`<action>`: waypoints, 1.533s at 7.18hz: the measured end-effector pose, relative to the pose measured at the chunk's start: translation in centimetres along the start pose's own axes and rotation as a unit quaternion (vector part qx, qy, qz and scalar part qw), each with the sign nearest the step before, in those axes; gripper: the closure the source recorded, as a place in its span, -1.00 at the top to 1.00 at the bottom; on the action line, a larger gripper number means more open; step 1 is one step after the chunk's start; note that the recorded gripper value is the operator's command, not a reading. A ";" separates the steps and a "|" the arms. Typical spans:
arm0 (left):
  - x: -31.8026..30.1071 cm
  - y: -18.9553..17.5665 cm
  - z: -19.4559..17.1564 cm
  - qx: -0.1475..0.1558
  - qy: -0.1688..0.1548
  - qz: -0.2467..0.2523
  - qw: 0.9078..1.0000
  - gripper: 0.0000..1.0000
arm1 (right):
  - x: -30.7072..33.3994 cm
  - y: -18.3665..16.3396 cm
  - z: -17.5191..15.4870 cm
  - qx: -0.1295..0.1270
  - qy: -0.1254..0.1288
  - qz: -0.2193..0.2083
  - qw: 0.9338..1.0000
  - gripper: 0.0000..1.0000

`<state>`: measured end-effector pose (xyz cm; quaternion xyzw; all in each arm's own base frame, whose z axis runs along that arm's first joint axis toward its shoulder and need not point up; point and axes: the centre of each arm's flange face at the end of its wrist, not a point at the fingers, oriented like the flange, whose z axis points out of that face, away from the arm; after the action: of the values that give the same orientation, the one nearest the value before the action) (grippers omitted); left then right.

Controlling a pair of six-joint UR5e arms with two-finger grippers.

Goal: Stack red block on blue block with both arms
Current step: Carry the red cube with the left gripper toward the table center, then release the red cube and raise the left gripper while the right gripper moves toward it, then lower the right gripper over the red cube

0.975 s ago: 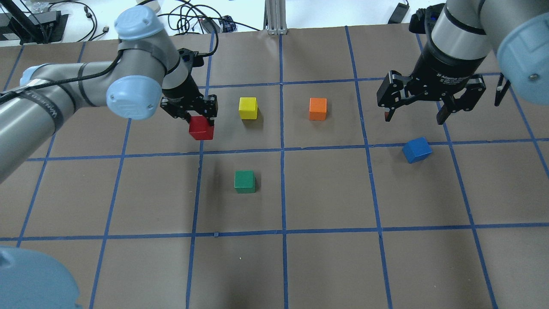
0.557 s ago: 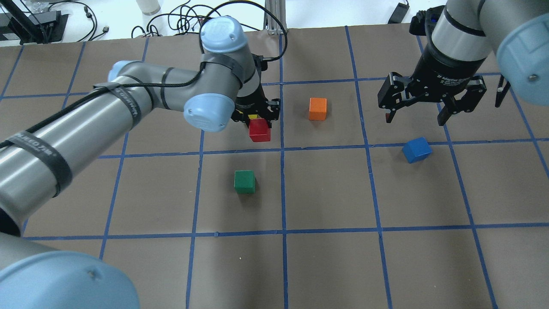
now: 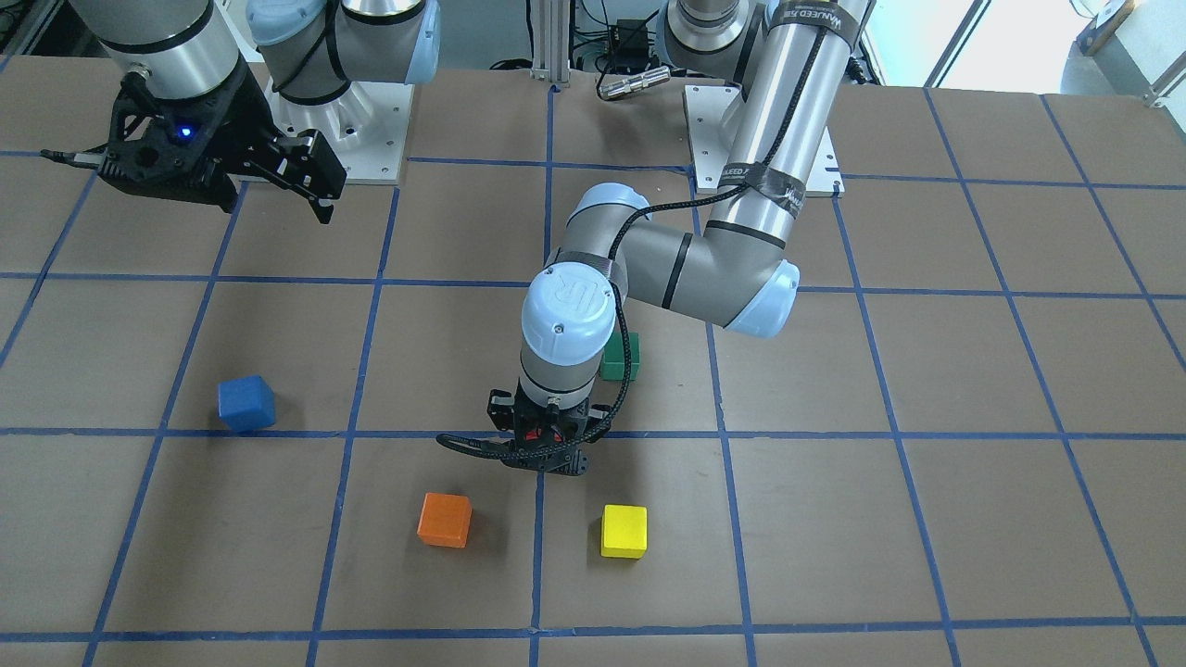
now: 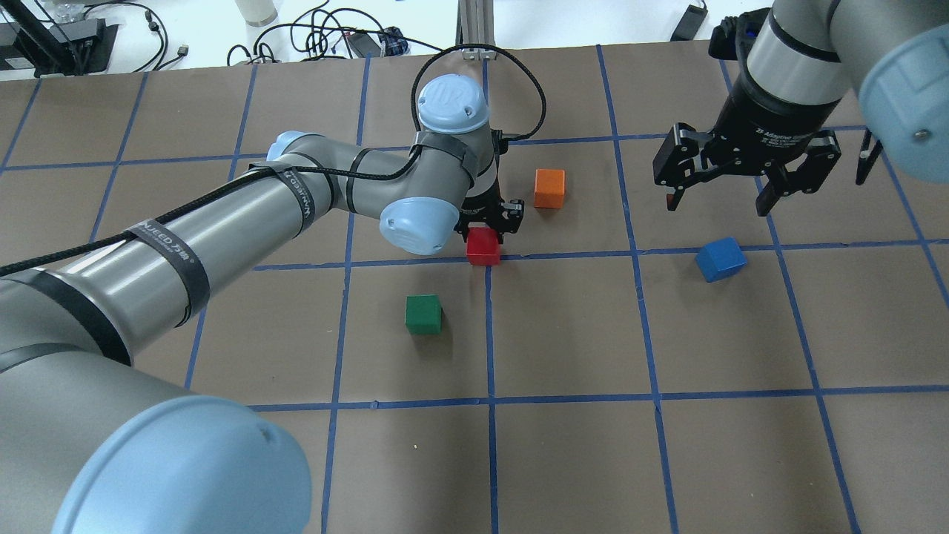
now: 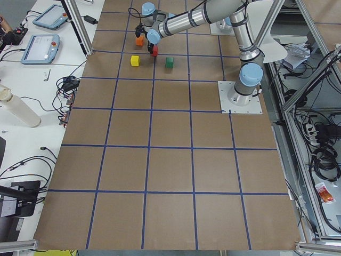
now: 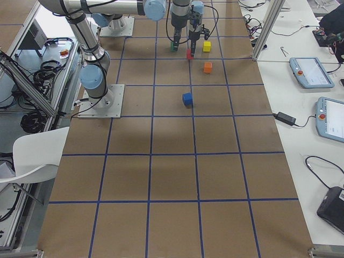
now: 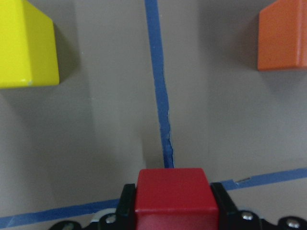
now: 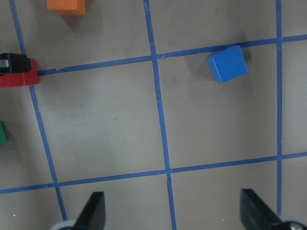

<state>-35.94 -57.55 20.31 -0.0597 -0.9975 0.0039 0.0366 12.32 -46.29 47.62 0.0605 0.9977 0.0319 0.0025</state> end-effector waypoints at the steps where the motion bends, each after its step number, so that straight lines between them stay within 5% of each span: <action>1: -0.4 -0.4 -1.2 0.005 0.001 -0.001 1.000 1.00 | 0.0 0.0 0.0 0.000 0.000 0.000 1.000 1.00; 4: -8.5 -2.2 -12.7 -0.009 0.011 0.003 1.000 1.00 | 0.0 -0.2 0.5 -0.004 0.001 0.000 1.000 1.00; 7: -22.4 3.0 -26.7 -0.034 -0.006 0.051 0.998 1.00 | -0.5 -2.0 3.2 -0.035 -0.003 0.000 0.999 1.00; 8: -22.8 5.3 -30.0 -0.022 -0.011 0.052 0.998 1.00 | -0.9 -3.4 4.4 -0.031 -0.005 0.000 1.000 1.00; 9: -22.4 6.7 -31.1 -0.014 -0.014 0.035 0.999 1.00 | -2.1 -5.4 5.4 0.000 -0.012 -0.005 1.000 1.00; 11: -20.6 7.7 -30.9 -0.013 -0.018 -0.006 1.000 1.00 | -7.5 -6.6 7.3 0.040 -0.024 -0.026 0.999 1.00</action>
<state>-12.31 -52.23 49.50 -0.0537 -0.9984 -0.0080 0.0177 19.03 -53.23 39.89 0.0352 0.9990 -0.0095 0.0248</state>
